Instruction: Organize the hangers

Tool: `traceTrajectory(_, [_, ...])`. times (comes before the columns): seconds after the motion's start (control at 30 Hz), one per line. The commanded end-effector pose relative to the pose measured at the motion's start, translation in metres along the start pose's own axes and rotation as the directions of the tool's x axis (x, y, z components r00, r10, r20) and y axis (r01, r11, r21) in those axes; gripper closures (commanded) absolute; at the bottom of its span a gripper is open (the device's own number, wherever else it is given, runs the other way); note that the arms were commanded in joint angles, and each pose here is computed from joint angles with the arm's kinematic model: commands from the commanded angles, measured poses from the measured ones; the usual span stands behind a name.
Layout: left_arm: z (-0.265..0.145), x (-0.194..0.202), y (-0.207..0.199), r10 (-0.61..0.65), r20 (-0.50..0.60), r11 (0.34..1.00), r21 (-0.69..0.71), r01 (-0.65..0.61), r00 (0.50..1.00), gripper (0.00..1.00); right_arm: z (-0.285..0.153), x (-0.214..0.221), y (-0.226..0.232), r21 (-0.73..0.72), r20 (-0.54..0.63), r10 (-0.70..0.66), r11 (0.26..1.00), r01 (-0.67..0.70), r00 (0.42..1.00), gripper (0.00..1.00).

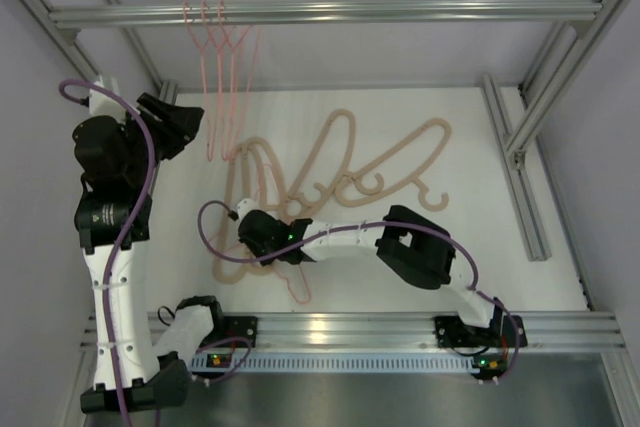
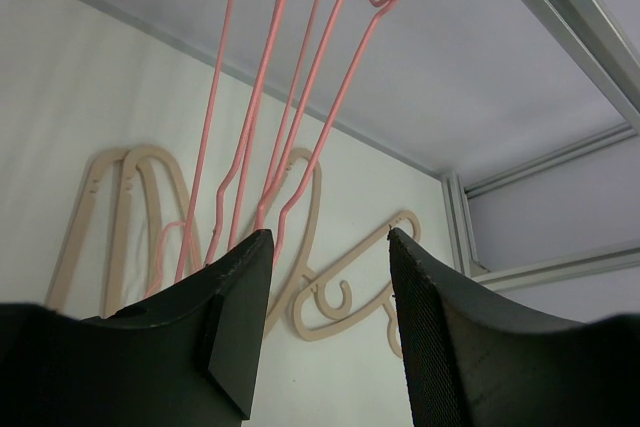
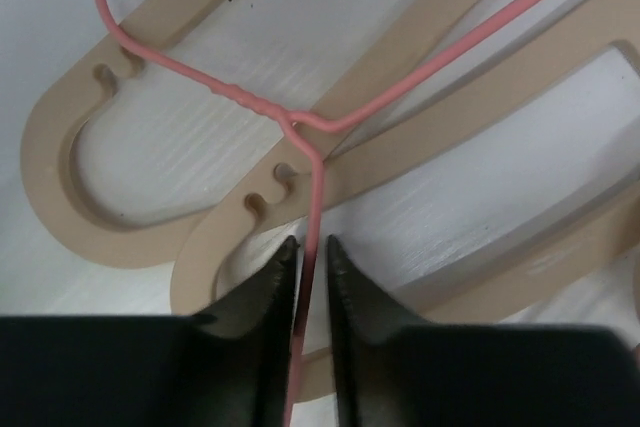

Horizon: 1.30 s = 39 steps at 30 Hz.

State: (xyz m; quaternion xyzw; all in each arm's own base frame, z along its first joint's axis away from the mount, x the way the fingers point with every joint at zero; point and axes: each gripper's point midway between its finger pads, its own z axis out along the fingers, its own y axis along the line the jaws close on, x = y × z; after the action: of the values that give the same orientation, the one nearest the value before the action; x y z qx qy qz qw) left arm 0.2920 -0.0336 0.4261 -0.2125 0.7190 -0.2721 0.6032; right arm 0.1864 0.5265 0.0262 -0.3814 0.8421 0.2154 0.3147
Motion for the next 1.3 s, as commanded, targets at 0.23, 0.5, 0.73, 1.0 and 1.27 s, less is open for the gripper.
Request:
traceTrajectory(0.23, [-0.005,-0.005,-0.002,0.018,0.028,1.000,0.003,-0.018,0.999,0.46,-0.038,-0.031,0.012,-0.017,0.074,0.003,1.000,-0.002,0.997,1.00])
traceTrajectory(0.5, [-0.007,-0.011,-0.003,0.021,0.049,1.000,-0.002,-0.021,0.999,0.45,-0.087,-0.059,0.010,-0.021,0.119,-0.024,0.999,0.027,0.993,1.00])
traceTrajectory(0.73, [-0.006,-0.016,-0.005,0.021,0.059,1.000,-0.003,-0.021,0.998,0.45,-0.136,-0.040,-0.015,-0.014,0.085,-0.031,0.999,0.033,0.996,1.00])
traceTrajectory(1.0, [-0.005,-0.020,-0.010,0.023,0.064,1.000,0.006,-0.024,0.998,0.45,-0.192,0.006,-0.042,-0.010,0.045,0.030,1.000,-0.029,0.999,1.00])
traceTrajectory(1.27, [-0.007,-0.025,-0.014,0.023,0.075,1.000,0.013,-0.024,0.997,0.45,-0.256,-0.034,-0.068,-0.047,0.227,0.216,0.976,-0.211,0.950,1.00])
